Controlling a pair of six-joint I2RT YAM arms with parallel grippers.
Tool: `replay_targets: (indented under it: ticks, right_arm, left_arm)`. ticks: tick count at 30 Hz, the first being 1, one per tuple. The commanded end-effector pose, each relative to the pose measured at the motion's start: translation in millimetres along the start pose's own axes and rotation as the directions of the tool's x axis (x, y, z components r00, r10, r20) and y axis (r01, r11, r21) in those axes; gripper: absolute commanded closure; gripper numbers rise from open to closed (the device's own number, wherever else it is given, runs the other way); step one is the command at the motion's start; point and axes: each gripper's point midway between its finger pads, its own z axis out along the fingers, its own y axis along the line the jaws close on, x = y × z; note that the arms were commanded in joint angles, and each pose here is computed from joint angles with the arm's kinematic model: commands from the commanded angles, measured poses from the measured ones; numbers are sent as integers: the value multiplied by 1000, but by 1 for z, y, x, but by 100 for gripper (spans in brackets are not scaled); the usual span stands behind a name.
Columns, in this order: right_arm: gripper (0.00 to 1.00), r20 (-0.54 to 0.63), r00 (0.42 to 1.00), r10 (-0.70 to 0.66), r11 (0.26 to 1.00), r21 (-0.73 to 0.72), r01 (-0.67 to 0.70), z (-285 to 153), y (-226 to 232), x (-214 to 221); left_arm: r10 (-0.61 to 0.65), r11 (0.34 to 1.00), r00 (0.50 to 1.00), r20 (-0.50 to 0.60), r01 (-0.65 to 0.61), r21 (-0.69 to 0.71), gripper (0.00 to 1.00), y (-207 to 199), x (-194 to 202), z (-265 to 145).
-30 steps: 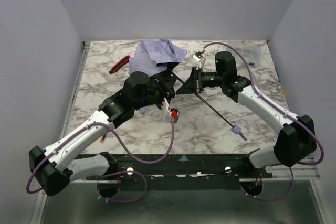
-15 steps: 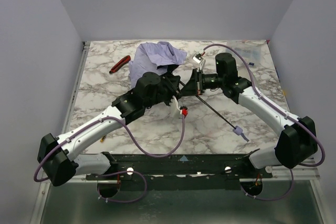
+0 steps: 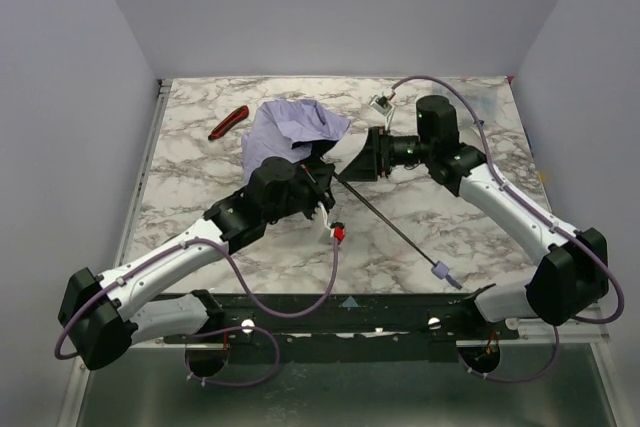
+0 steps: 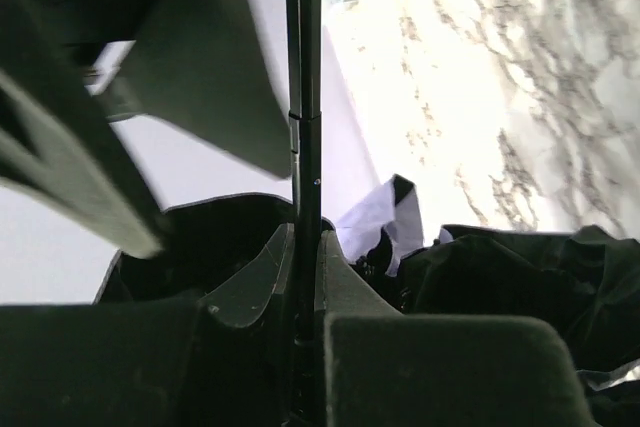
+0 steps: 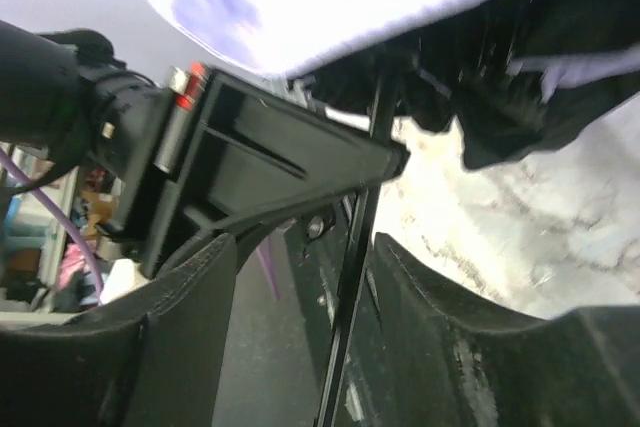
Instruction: Open the umbrella
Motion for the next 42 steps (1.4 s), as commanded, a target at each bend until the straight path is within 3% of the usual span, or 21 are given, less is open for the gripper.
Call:
replay_targets:
  ticks: [1, 6, 10, 16, 21, 29, 36, 42]
  right_arm:
    - [35, 104, 983, -152, 988, -2, 153, -21, 21, -44]
    - [21, 283, 930, -236, 971, 94, 218, -60, 16, -121]
    - [18, 422, 854, -304, 949, 211, 233, -101, 6, -180]
    - [17, 534, 768, -354, 919, 350, 180, -155, -18, -220]
    - [17, 519, 782, -346, 925, 330, 190, -155, -19, -209]
    - [17, 512, 778, -364, 931, 228, 285, -147, 7, -181]
    - [16, 498, 723, -479, 873, 185, 451, -123, 56, -174]
    - [13, 456, 656, -601, 781, 161, 603, -83, 99, -176]
  left_arm:
    - [11, 1000, 999, 42, -11, -4, 100, -6, -11, -10]
    - [-83, 997, 994, 75, 82, 5, 100, -10, -19, -21]
    - [-311, 950, 941, 133, 314, 1, 100, 16, -29, -33]
    - [-614, 777, 752, 238, 629, 19, 100, 61, -30, -57]
    - [-739, 628, 593, 321, 778, 6, 100, 97, -20, -77]
    - [-872, 254, 179, 455, 961, 109, 100, 146, -2, -95]
    - [-889, 117, 8, 458, 971, 210, 100, 148, -3, -82]
    - [-889, 49, -87, 450, 958, 283, 100, 148, -7, -74]
